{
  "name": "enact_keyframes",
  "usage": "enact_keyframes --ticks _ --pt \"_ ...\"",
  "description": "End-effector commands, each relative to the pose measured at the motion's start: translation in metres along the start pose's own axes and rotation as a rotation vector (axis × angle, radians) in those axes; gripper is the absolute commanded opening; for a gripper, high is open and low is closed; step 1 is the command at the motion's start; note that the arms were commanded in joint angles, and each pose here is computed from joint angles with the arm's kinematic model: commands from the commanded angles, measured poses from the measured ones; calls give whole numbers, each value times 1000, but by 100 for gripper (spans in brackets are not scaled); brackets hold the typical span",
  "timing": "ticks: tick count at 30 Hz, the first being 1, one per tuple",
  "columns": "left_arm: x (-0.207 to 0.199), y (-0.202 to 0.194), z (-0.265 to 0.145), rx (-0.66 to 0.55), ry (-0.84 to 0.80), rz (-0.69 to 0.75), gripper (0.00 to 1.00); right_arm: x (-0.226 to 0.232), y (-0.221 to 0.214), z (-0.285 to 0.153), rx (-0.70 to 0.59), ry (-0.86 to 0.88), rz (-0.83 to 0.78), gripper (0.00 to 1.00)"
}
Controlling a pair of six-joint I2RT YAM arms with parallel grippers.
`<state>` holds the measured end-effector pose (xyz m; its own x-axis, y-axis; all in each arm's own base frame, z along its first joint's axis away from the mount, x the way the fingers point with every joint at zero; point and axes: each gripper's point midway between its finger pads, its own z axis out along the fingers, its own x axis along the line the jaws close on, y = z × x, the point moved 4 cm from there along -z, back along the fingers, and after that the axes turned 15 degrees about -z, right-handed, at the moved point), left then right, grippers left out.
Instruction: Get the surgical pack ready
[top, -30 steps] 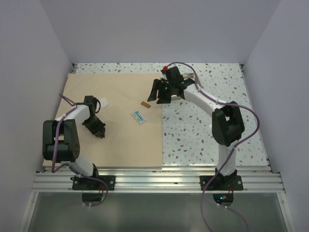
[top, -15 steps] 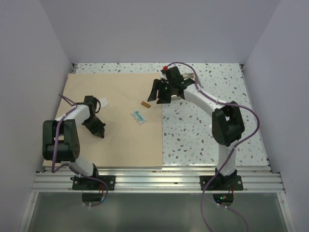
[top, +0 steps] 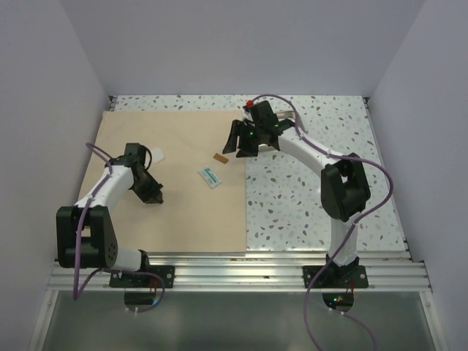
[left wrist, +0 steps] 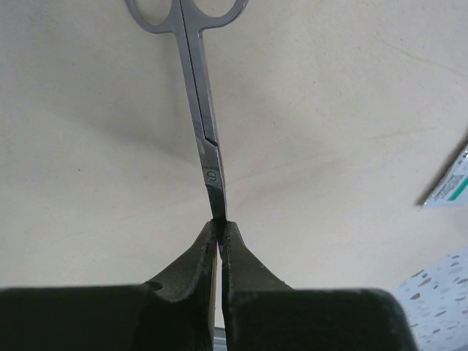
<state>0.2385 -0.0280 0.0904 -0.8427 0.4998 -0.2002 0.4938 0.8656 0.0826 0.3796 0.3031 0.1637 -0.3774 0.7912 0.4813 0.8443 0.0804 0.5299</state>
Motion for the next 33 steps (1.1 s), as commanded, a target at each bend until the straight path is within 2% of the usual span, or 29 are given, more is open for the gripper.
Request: enact_keyframes --ticks 1,14,21,25,33 --pt "-2 -13 -12 42 -49 25 0 9 -1 5 2 51 -3 62" --pt "-4 -41 -20 111 -124 107 0 34 -19 25 62 143 0 64" --pt "6 -54 -23 147 -139 124 0 80 -32 61 135 257 4 70" --pt "16 -61 -23 157 -140 126 0 108 -58 86 199 313 -25 71" --pt "29 -67 -21 165 -139 138 0 160 -92 107 273 450 -31 71"
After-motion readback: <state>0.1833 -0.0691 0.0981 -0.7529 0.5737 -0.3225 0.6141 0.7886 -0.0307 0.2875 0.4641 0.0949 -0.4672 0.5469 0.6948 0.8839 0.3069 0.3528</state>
